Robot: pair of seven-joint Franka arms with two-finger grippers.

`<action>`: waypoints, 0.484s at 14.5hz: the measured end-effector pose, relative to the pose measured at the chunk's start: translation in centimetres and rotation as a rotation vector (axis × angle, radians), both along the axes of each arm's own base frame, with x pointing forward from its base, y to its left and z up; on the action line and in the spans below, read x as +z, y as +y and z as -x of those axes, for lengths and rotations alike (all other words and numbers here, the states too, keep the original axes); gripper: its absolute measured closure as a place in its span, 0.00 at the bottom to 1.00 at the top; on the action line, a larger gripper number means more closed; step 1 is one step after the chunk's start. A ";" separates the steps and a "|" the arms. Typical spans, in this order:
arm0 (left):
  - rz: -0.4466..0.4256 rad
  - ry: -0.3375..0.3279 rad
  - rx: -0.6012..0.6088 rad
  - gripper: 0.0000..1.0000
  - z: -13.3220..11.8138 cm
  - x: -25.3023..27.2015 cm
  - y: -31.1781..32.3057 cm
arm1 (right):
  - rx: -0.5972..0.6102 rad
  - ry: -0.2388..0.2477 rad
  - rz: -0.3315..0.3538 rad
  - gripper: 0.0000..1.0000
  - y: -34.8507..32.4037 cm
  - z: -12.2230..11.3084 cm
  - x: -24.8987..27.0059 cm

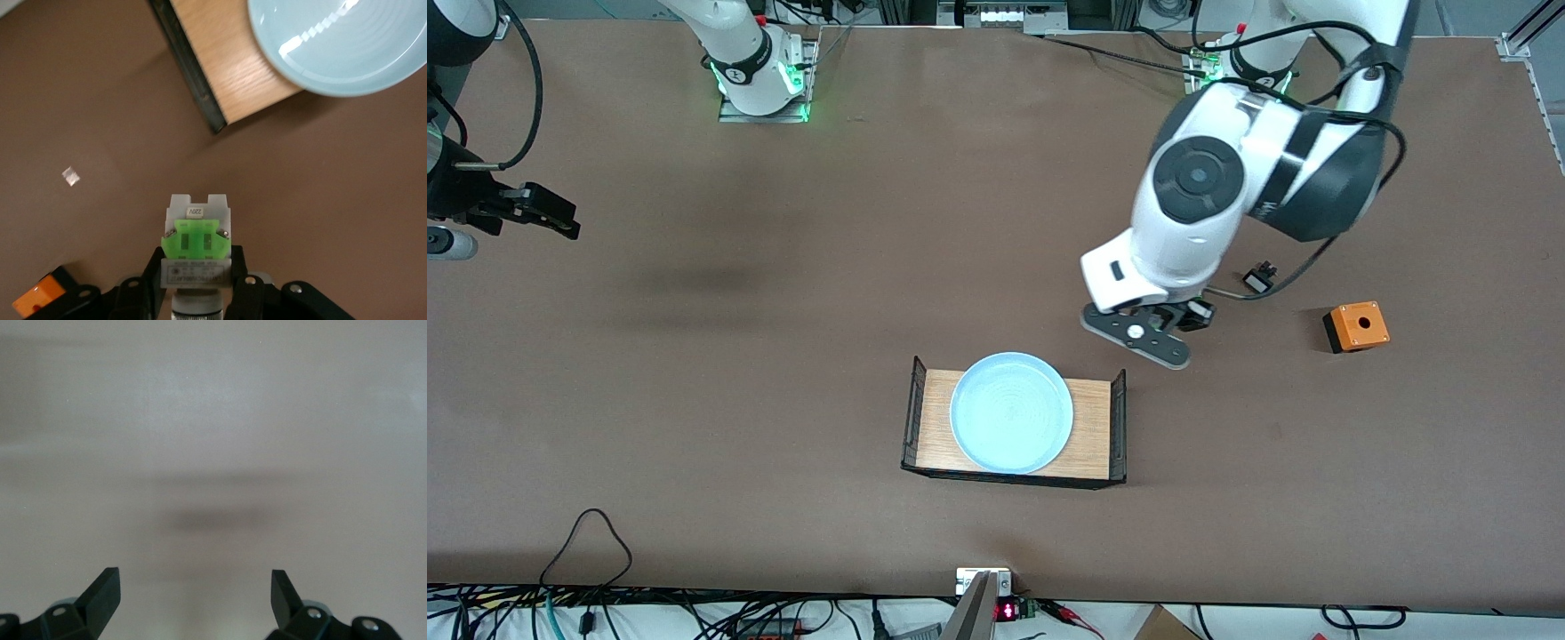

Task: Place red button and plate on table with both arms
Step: 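Lift the green switch and carry it beside the orange box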

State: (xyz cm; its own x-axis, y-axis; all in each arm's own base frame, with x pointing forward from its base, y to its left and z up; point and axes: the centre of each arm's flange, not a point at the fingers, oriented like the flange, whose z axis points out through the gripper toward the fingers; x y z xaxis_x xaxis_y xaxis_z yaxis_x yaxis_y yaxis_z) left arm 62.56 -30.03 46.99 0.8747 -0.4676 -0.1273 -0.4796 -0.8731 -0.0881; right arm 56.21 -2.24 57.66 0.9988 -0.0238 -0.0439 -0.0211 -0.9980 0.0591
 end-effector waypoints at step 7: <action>0.019 0.167 -0.250 0.59 -2.7 -6.5 13.2 | 0.000 0.000 0.000 0.00 0.0 0.0 0.0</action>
